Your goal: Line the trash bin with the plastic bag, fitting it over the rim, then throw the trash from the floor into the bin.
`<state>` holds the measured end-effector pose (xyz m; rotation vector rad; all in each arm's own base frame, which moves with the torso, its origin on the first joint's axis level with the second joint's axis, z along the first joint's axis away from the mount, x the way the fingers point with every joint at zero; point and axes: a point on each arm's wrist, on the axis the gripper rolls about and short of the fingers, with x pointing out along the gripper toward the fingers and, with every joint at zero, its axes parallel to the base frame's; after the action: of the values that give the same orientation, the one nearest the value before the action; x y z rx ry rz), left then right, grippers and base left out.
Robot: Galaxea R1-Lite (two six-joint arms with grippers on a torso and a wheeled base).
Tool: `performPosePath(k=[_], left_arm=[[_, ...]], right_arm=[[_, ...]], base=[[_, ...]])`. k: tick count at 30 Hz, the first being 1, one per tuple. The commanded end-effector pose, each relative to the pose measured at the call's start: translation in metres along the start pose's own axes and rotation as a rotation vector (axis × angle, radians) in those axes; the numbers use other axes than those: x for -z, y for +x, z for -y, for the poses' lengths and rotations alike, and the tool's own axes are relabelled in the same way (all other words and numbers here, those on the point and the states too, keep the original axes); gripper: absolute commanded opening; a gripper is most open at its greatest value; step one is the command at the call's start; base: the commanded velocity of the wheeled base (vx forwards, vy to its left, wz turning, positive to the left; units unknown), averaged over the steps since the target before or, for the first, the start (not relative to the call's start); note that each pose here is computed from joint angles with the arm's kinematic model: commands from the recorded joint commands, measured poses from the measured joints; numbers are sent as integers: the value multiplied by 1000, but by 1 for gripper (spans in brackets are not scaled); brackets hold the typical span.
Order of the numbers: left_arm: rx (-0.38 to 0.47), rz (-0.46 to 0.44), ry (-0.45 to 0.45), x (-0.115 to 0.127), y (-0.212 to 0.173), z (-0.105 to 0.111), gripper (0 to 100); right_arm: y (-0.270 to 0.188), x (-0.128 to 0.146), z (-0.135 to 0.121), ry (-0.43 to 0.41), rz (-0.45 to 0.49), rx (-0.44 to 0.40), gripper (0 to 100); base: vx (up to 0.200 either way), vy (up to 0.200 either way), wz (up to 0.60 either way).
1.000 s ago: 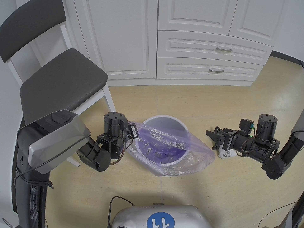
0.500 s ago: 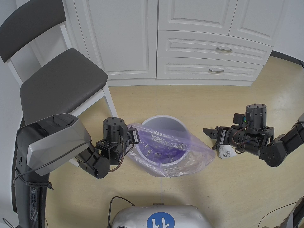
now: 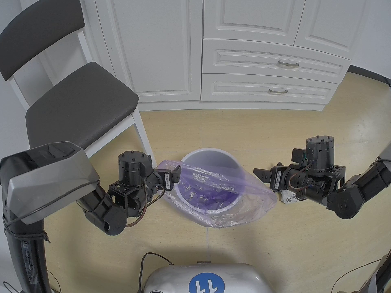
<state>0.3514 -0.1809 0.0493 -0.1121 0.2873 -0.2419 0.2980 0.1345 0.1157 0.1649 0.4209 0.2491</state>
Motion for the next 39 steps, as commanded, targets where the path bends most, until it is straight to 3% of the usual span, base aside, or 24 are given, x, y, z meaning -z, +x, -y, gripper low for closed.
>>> performPosePath(k=[1,8,9,11,14,18,22,24,27,34,39], left_arm=[[11,8,34,-12,-31,-1,100],[50,75,27,-38,-87,0,100],[46,101,19,-45,-99,-2,100],[61,113,18,-49,-118,-2,100],[103,138,17,-54,-144,3,100],[120,155,17,-56,-163,2,100],[112,143,26,-51,-169,-1,100],[115,181,68,-53,-173,2,100],[85,253,138,-59,-176,4,100],[62,303,144,-63,-178,4,100],[57,314,168,-65,-181,3,100]], right_arm=[[-1,21,-10,-53,-39,3,100],[-14,31,-5,-199,84,-18,100],[-25,37,-4,-306,112,1,100],[-40,39,-1,-437,154,65,100],[-60,37,2,-542,249,98,100],[-66,35,4,-548,344,84,100],[-67,39,6,-578,294,102,100],[-68,34,6,-592,239,106,100],[-62,13,0,-595,217,111,100],[-50,-54,-24,-610,171,54,100],[-43,-62,-26,-614,144,-44,100]], base=[[0,0,0],[0,0,0],[0,0,0],[0,0,0],[0,0,0],[0,0,0],[0,0,0],[0,0,0],[0,0,0],[0,0,0],[0,0,0]])
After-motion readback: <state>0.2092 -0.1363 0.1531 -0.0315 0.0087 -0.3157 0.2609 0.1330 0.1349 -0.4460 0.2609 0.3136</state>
